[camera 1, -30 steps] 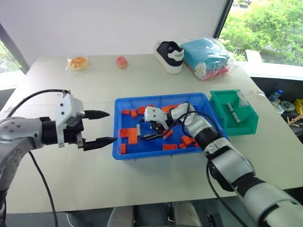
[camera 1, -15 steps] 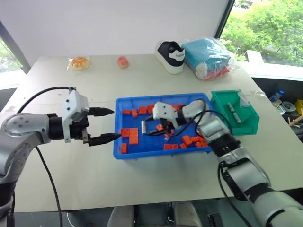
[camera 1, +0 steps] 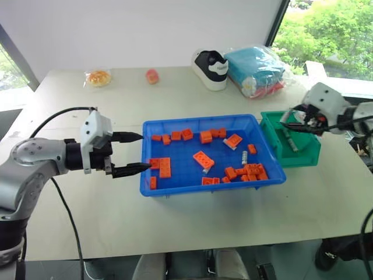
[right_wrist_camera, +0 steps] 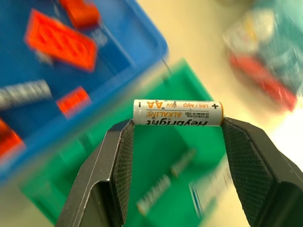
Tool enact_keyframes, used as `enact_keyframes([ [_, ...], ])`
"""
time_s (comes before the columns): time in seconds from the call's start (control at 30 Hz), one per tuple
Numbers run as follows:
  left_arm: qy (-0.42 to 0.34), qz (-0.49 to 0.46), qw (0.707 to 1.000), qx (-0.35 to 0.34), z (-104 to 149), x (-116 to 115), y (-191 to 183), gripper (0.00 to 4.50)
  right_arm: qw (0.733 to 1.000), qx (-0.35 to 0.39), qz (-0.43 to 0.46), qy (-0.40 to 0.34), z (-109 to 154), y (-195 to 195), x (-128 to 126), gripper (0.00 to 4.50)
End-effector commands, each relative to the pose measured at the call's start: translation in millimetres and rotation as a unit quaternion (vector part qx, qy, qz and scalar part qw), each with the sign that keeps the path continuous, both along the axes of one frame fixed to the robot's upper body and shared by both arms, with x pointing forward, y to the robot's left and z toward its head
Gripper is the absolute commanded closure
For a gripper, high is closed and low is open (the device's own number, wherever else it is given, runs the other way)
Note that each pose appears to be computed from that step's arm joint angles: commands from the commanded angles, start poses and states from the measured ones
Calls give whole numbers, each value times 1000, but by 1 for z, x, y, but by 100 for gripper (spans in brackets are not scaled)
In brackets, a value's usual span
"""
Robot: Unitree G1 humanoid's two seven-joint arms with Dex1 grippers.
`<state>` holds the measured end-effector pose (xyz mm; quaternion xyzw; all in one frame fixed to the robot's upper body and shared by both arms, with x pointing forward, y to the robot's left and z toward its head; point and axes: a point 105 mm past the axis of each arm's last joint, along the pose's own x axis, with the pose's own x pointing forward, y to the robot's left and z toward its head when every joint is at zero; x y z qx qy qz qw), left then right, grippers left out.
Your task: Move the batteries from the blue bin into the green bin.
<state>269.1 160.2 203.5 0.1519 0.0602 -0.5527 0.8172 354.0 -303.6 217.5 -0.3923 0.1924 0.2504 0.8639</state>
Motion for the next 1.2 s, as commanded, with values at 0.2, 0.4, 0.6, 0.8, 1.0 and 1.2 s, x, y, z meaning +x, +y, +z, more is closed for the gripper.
enact_keyframes([
  [0.2,-22,-10,1000,-1,9,4,-3,0,999,-32,-4,-32,8,-4,8,4],
  [0.4,-22,-8,1000,0,9,1,-2,0,991,101,84,-26,33,67,13,4],
  [0.6,-21,-2,1000,-3,8,-2,-4,0,975,181,117,61,-7,144,-6,4],
  [0.8,-17,3,1000,-5,7,-7,-5,0,969,210,63,115,-51,179,-23,4],
  [1.0,-16,5,1000,-7,7,-7,-6,0,961,224,43,155,-79,196,-34,4],
  [1.2,-16,4,1000,-8,7,-6,-8,0,962,214,44,167,-95,207,-31,4],
])
